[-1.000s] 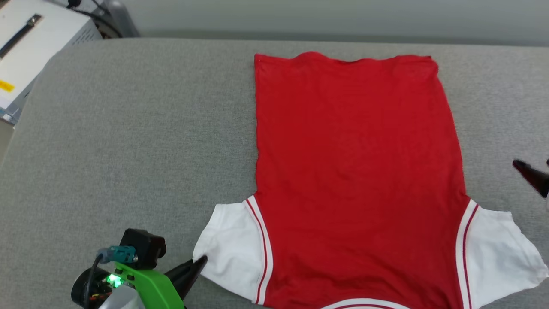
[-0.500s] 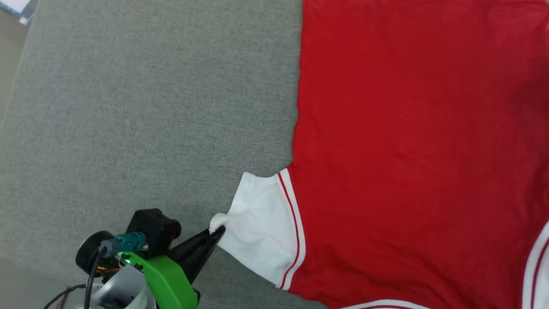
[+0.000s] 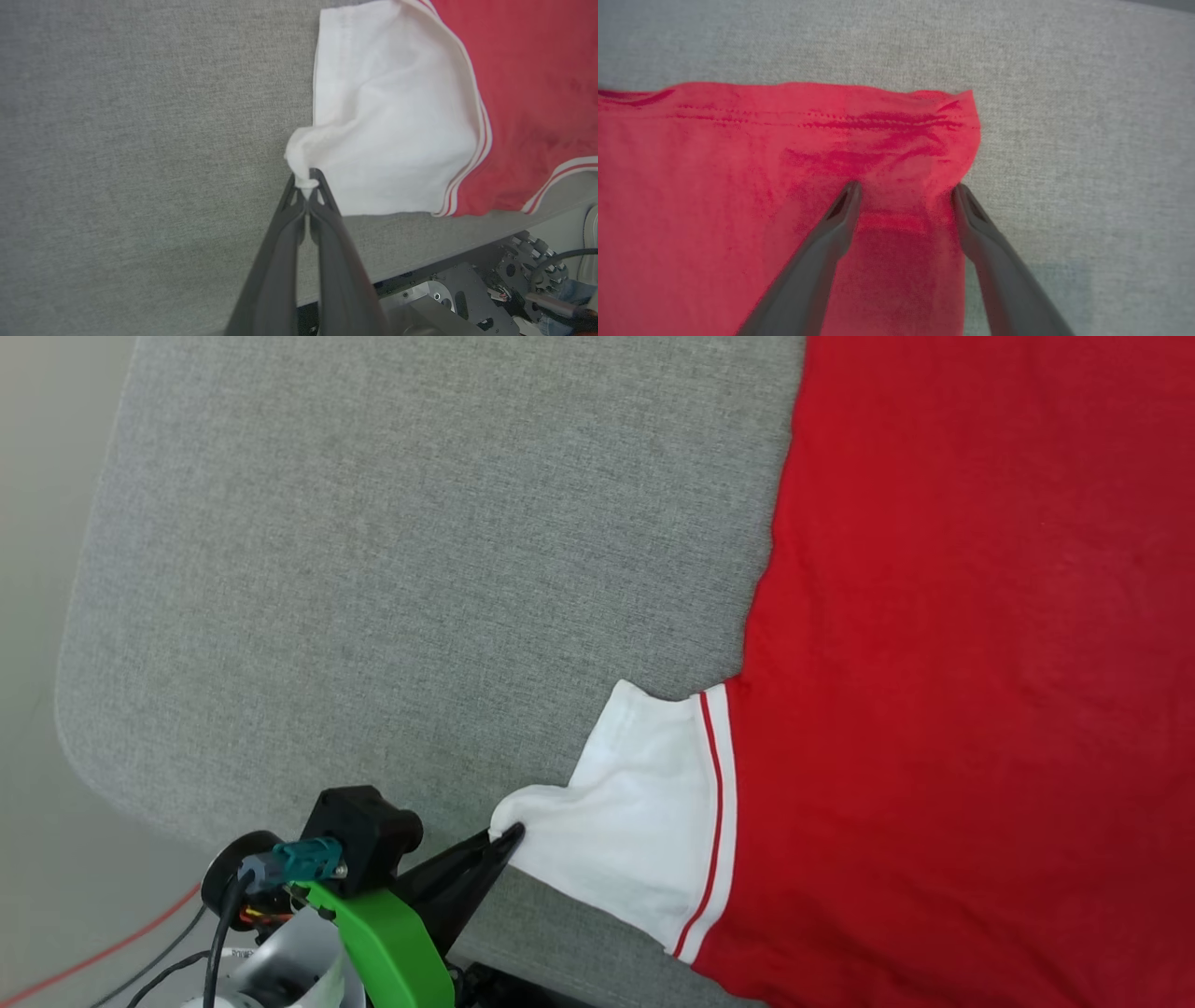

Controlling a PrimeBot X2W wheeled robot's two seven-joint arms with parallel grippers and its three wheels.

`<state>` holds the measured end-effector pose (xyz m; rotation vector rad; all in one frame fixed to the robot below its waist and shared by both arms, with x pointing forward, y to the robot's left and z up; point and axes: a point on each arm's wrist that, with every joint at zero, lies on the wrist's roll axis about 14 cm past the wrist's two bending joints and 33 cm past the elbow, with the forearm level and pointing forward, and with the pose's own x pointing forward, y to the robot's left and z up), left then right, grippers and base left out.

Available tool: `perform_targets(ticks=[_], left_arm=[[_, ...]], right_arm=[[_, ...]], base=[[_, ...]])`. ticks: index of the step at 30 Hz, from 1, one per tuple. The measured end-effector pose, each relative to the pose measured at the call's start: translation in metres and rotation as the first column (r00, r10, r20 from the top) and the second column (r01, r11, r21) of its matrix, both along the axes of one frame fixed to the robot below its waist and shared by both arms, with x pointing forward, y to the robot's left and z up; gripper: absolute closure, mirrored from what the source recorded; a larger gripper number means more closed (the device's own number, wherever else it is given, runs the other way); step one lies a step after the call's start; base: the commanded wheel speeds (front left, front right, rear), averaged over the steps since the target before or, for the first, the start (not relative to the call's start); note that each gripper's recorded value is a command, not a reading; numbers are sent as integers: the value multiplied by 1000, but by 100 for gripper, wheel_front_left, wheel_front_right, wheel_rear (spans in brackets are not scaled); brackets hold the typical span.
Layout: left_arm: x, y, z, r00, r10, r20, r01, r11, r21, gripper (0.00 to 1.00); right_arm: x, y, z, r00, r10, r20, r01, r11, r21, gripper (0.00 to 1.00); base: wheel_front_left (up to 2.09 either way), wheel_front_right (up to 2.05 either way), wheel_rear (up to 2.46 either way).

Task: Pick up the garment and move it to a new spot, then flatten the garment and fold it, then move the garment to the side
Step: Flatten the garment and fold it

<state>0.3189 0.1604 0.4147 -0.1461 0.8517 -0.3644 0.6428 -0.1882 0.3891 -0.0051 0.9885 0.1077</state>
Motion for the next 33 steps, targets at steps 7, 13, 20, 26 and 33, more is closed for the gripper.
perform_targets(ticks=[7, 13, 20, 26, 33], left_arm=[[-3, 8, -8, 999, 28, -29, -27, 999, 18, 100], [0, 10, -8, 999, 27, -21, -27, 999, 23, 100], [6, 7, 1, 999, 25, 31, -25, 1000, 16, 100], [9, 5, 11, 997, 23, 76, -24, 1000, 13, 100], [8, 7, 24, 991, 27, 128, -31, 999, 27, 100]], right_arm=[[10, 10, -21, 1000, 9, -6, -10, 1000, -7, 4], [11, 11, -19, 1000, 27, 14, -26, 1000, -17, 100], [6, 8, -9, 998, 37, 41, -36, 999, -21, 100], [-13, -1, -1, 998, 43, 41, -41, 998, -37, 100], [-55, -11, 7, 998, 62, 22, -61, 997, -49, 100]], base=[[0, 0, 0], [0, 0, 0], [0, 0, 0], [0, 0, 0], [0, 0, 0]])
